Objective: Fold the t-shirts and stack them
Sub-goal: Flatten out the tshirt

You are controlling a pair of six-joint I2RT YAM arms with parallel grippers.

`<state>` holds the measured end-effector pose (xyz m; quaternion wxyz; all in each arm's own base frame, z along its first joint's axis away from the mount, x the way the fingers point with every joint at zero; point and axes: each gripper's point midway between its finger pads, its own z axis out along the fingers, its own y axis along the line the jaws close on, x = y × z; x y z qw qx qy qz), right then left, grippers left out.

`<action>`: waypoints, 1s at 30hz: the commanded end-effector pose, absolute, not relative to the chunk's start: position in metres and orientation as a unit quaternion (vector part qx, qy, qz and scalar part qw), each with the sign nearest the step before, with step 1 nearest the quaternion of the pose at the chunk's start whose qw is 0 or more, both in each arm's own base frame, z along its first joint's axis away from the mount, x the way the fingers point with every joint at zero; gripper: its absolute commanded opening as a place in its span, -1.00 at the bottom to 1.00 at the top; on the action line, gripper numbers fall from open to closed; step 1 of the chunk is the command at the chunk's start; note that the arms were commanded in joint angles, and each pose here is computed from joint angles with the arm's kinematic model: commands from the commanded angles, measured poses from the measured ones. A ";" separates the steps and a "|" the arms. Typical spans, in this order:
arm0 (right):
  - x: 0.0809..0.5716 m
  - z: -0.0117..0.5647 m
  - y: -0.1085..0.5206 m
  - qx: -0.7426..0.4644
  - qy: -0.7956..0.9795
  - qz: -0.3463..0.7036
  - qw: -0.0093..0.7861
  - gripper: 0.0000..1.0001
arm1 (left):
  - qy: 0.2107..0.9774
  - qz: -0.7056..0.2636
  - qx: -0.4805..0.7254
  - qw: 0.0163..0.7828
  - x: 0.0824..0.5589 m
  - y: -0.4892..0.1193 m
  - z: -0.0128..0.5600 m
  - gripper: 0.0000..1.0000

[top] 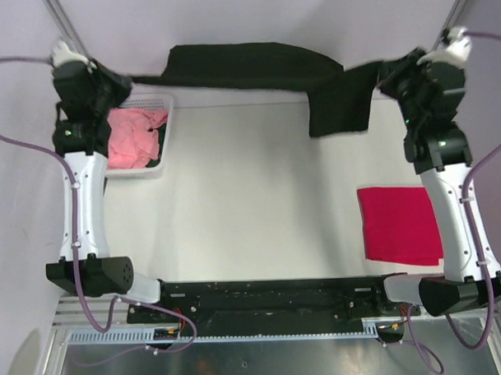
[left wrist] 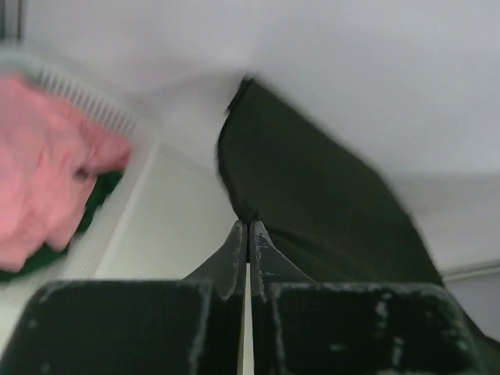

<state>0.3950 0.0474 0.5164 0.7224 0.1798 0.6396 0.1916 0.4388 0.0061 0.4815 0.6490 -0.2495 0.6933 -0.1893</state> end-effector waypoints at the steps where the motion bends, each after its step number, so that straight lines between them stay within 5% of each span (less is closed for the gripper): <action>1: 0.405 0.393 0.052 0.213 0.738 0.175 0.616 -1.00 | 0.793 -0.144 -0.275 0.524 0.436 0.009 0.335 -1.00; 7: 0.401 0.210 0.056 0.230 0.864 0.119 0.433 -1.00 | 0.861 -0.063 -0.312 0.397 0.405 0.024 0.180 -1.00; 14: 0.403 0.097 0.062 0.237 0.922 0.084 0.294 -0.95 | 0.904 -0.038 -0.307 0.296 0.392 0.020 0.085 -1.00; 22: 0.390 0.101 0.045 0.242 0.924 0.040 0.292 0.10 | 0.910 -0.041 -0.296 0.288 0.389 0.017 0.079 -1.00; 26: 0.371 0.121 0.042 0.246 0.921 0.040 0.301 0.22 | 0.910 -0.042 -0.292 0.292 0.385 0.017 0.083 -1.00; 30: 0.338 0.117 0.045 0.252 0.917 0.060 0.304 0.12 | 0.910 -0.051 -0.291 0.292 0.384 0.013 0.084 -1.00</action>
